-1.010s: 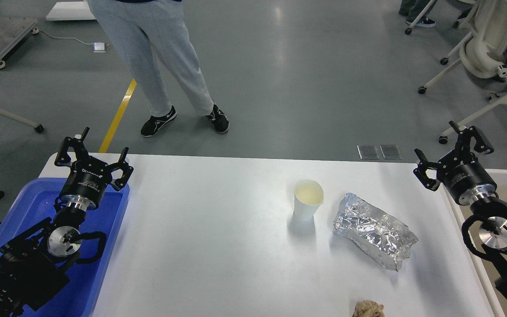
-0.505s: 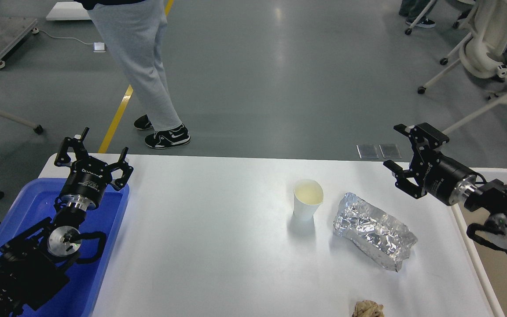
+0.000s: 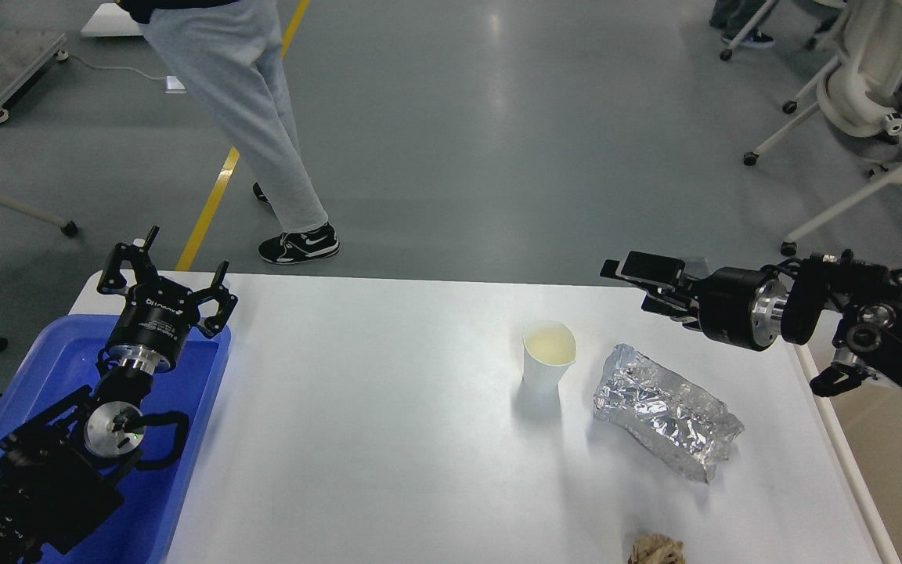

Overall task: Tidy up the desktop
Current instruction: 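Reach the right gripper across the table toward the white paper cup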

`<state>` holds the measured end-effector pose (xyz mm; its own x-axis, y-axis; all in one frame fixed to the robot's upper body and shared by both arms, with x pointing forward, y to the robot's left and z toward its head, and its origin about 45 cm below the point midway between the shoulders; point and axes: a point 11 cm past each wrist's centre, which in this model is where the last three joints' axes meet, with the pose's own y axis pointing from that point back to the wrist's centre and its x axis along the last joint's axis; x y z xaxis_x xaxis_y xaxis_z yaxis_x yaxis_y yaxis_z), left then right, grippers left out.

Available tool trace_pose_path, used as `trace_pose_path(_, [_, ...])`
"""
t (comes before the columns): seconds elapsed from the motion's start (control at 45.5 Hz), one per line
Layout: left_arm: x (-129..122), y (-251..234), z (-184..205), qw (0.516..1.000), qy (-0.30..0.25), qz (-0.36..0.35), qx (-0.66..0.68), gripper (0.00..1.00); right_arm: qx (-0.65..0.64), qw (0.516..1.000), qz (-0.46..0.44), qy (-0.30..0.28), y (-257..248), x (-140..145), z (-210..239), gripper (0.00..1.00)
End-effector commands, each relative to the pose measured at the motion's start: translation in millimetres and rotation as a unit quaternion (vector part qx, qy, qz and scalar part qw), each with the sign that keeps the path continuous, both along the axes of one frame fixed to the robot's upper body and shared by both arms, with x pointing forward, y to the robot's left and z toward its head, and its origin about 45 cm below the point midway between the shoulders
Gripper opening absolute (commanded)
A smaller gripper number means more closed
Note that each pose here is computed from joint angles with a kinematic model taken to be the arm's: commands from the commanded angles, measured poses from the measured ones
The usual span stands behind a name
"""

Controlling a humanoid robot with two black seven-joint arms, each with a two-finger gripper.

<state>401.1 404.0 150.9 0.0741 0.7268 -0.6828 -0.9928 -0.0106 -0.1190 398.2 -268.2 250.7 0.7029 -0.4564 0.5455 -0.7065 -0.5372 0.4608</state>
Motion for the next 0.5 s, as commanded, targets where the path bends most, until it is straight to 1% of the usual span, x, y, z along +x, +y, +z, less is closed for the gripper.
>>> trace_pose_path(0.0, [0, 0, 0, 1.000, 0.000, 0.000, 0.000, 1.00, -0.148, 0.985, 0.092, -0.008, 25, 2, -9, 0.99])
trace_pose_path(0.066, [0, 0, 0, 1.000, 0.000, 0.000, 0.000, 1.00, -0.195, 0.975, 0.107, -0.003, 23, 5, -18, 0.99])
trace_pose_path(0.154, [0, 0, 0, 1.000, 0.000, 0.000, 0.000, 1.00, -0.235, 0.963, 0.130, -0.005, 40, 16, -30, 0.99])
trace_pose_path(0.263, [0, 0, 0, 1.000, 0.000, 0.000, 0.000, 1.00, -0.266, 0.955, 0.132, -0.010, 48, 25, -43, 0.99])
trace_pose_path(0.351, [0, 0, 0, 1.000, 0.000, 0.000, 0.000, 1.00, -0.283, 0.951, 0.116, -0.033, 50, 33, -57, 0.99])
trace_pose_path(0.483, [0, 0, 0, 1.000, 0.000, 0.000, 0.000, 1.00, -0.308, 0.942, 0.122, -0.063, 61, 27, -85, 0.99])
